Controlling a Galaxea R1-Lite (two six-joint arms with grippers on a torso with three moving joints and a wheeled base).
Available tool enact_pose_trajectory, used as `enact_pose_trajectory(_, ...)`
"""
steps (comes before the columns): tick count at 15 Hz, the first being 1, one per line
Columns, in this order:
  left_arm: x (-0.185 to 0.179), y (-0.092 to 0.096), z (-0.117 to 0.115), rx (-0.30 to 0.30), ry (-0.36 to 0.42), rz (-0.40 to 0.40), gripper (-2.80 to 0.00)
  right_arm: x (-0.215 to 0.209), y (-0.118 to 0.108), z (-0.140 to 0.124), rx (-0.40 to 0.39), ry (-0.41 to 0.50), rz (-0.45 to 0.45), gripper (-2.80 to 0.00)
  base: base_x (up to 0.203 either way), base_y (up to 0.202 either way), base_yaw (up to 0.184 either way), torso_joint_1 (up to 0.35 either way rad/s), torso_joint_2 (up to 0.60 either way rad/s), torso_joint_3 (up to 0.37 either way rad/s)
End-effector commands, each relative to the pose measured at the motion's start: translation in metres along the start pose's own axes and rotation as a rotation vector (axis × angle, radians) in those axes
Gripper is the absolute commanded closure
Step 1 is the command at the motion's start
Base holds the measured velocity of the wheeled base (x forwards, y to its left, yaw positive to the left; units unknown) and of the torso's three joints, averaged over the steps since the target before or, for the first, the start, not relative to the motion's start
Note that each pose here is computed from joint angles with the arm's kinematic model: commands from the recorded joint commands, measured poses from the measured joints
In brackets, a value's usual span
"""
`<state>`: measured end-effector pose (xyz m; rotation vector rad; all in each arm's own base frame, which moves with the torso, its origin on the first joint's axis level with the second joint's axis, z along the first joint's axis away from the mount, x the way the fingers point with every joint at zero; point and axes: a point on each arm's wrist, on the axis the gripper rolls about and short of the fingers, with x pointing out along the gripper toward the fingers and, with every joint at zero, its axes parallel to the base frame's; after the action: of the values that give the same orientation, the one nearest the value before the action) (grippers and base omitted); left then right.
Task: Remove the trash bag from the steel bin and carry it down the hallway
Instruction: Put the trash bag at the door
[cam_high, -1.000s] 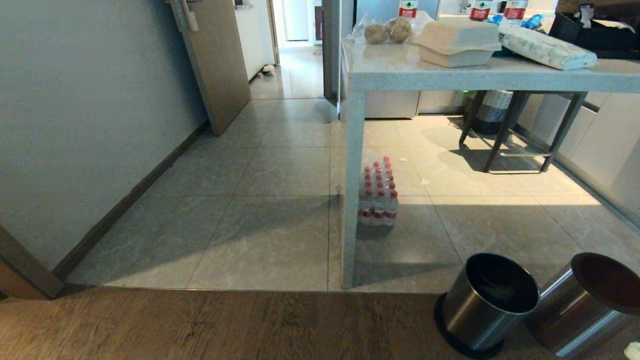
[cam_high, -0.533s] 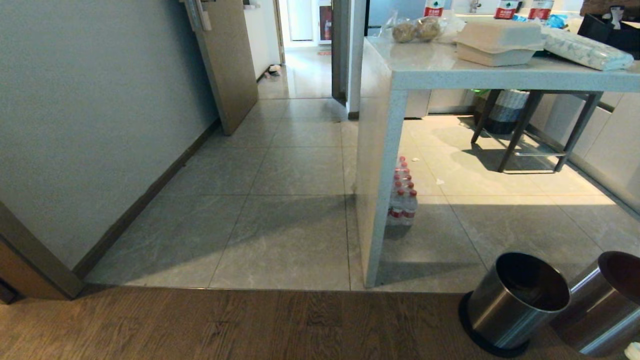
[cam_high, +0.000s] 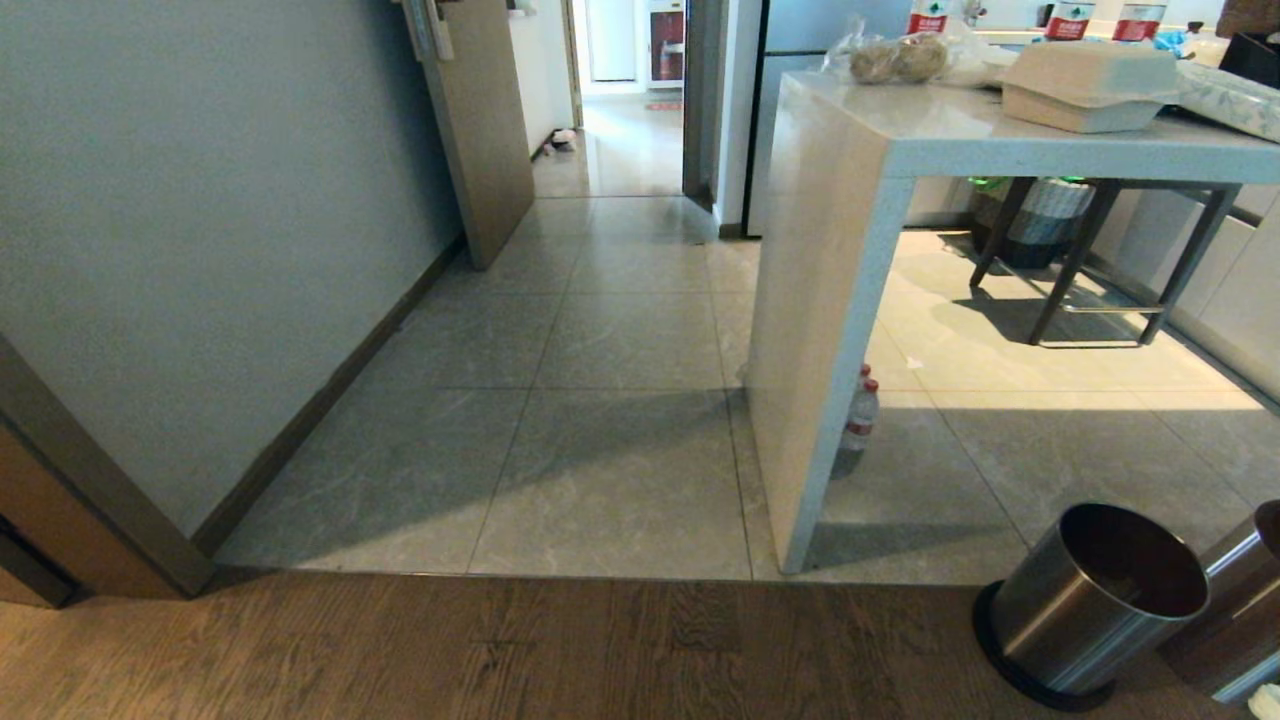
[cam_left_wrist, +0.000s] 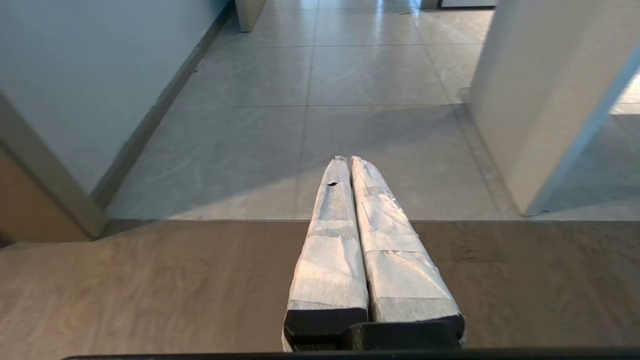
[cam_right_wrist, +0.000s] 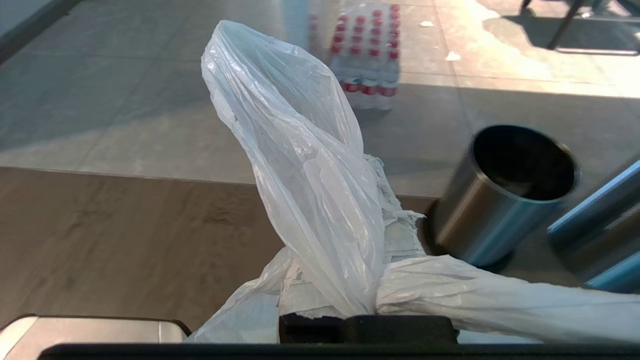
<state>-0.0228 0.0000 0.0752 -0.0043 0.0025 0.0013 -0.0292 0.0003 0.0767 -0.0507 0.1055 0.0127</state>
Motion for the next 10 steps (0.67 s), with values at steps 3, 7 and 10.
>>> enact_pose_trajectory(3,0.0,0.0,0.0001,0.0,-0.001,0.0,0.0,0.0002,0.0,-0.0001,-0.001,0.003,0.001,0.0,0.0,0.192,0.001,0.002,0.0,0.001)
enact_pose_trajectory(7,0.0,0.0,0.0,0.001,0.0,0.0,0.0,0.0002,0.0,-0.0001,-0.001,0.003,0.001,0.0,0.0,0.195,0.001,0.003,0.01,0.002)
enact_pose_trajectory(10,0.0,0.0,-0.0001,0.001,0.001,0.0,0.0,0.0002,0.0,-0.0001,-0.002,0.003,0.001,0.0,0.0,0.192,0.0,0.001,0.01,0.003)
